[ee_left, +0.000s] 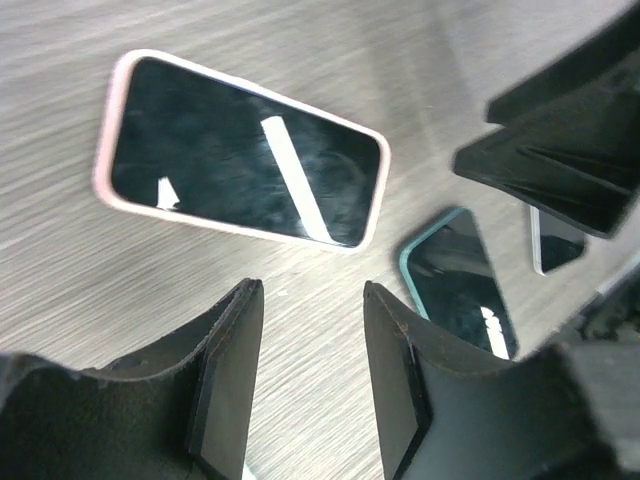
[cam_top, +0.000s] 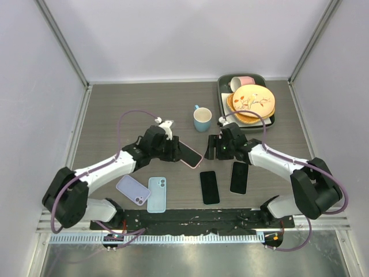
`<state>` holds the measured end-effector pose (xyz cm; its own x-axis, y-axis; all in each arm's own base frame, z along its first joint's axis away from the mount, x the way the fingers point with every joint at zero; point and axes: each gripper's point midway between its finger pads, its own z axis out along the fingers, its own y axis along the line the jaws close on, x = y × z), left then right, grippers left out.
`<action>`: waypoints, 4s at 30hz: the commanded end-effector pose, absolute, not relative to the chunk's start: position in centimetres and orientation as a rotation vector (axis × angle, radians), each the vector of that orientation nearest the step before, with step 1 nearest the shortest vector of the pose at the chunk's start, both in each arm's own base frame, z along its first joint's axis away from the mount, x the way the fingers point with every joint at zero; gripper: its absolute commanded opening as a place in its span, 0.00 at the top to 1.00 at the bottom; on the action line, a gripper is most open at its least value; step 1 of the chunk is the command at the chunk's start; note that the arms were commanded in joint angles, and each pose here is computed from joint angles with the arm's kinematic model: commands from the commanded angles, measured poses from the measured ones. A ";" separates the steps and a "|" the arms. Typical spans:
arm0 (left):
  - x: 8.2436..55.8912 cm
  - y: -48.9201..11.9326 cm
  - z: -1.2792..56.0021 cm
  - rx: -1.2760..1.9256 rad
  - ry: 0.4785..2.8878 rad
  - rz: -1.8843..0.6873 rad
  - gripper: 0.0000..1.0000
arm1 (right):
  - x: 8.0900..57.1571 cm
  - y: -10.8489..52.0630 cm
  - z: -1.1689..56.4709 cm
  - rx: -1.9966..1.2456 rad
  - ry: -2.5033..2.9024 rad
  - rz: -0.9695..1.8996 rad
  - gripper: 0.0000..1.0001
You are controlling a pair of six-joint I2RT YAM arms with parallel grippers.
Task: Put the phone into the phone case
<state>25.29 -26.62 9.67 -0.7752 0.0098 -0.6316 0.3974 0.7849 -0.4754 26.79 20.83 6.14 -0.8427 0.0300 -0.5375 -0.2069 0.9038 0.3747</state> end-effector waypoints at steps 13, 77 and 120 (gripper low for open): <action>18.2 -17.5 8.6 0.695 2.797 0.087 0.49 | 27.3 22.6 5.8 -0.230 2.521 0.647 0.28; 23.2 -19.2 2.7 0.095 2.884 -0.078 1.00 | 27.5 20.6 6.1 -0.251 2.519 0.549 0.28; 21.7 -39.0 9.9 0.888 2.427 -1.061 0.28 | 15.5 19.6 6.8 -0.048 2.669 0.897 0.31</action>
<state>22.32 -35.81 8.99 -0.7930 0.3472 -0.5006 0.5877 0.6524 -0.4785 19.65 17.69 7.18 -0.8875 0.0973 -0.4504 -0.1242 0.8908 0.4372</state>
